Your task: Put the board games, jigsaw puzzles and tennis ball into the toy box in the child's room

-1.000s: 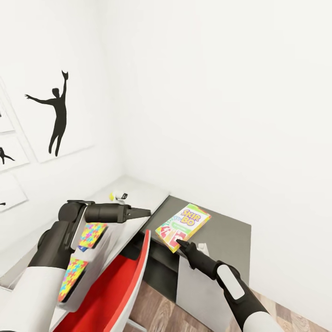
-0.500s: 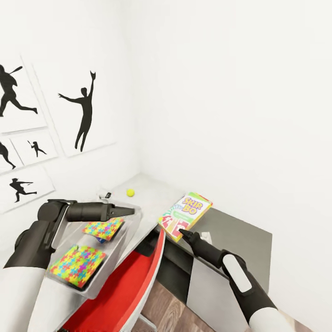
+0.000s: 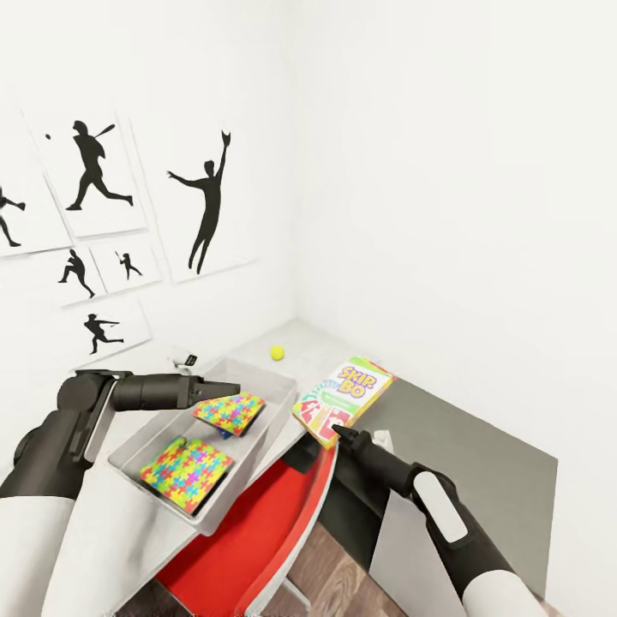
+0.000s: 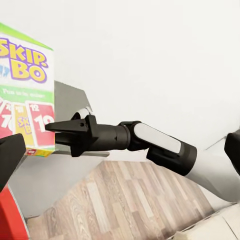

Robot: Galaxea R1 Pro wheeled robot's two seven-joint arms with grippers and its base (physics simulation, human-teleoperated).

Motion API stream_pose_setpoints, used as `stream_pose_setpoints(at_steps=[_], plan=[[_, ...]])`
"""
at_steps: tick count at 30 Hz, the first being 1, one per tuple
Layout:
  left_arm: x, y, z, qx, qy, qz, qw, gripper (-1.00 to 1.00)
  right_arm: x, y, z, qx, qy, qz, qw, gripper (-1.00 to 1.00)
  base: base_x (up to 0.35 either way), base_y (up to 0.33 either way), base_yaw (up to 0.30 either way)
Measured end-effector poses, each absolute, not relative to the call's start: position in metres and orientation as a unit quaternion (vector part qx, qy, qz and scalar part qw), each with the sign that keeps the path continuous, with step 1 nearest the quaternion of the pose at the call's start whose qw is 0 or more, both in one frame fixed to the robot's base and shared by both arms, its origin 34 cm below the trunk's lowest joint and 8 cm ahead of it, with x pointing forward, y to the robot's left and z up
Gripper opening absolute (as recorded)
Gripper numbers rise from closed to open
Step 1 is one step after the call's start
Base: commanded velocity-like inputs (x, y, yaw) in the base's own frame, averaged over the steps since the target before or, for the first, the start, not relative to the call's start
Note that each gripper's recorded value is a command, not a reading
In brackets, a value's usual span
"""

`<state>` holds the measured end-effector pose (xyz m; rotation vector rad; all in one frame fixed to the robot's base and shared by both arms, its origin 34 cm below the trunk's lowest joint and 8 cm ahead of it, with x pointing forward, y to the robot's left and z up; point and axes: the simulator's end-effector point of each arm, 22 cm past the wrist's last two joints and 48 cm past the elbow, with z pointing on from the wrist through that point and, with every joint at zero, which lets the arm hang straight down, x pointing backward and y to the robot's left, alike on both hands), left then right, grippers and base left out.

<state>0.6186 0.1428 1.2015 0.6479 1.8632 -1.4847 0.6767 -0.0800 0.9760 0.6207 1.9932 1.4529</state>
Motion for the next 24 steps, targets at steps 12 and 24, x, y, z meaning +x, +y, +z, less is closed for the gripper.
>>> stream_pose_setpoints(at_steps=[12, 24], plan=[[0.6196, 0.1422, 1.1987, 0.246, 0.713, -0.568, 0.328, 1.0, 0.6769, -0.0801, 0.9732, 0.235, 0.75, 0.545, 0.293, -1.0, 0.0, 0.0, 0.281], [0.6204, 0.1419, 1.196, 0.245, 0.714, -0.569, 0.326, 1.0, 0.6758, -0.0779, 0.9697, 0.234, 0.751, 0.544, 0.291, -1.0, 0.0, 0.0, 0.281]])
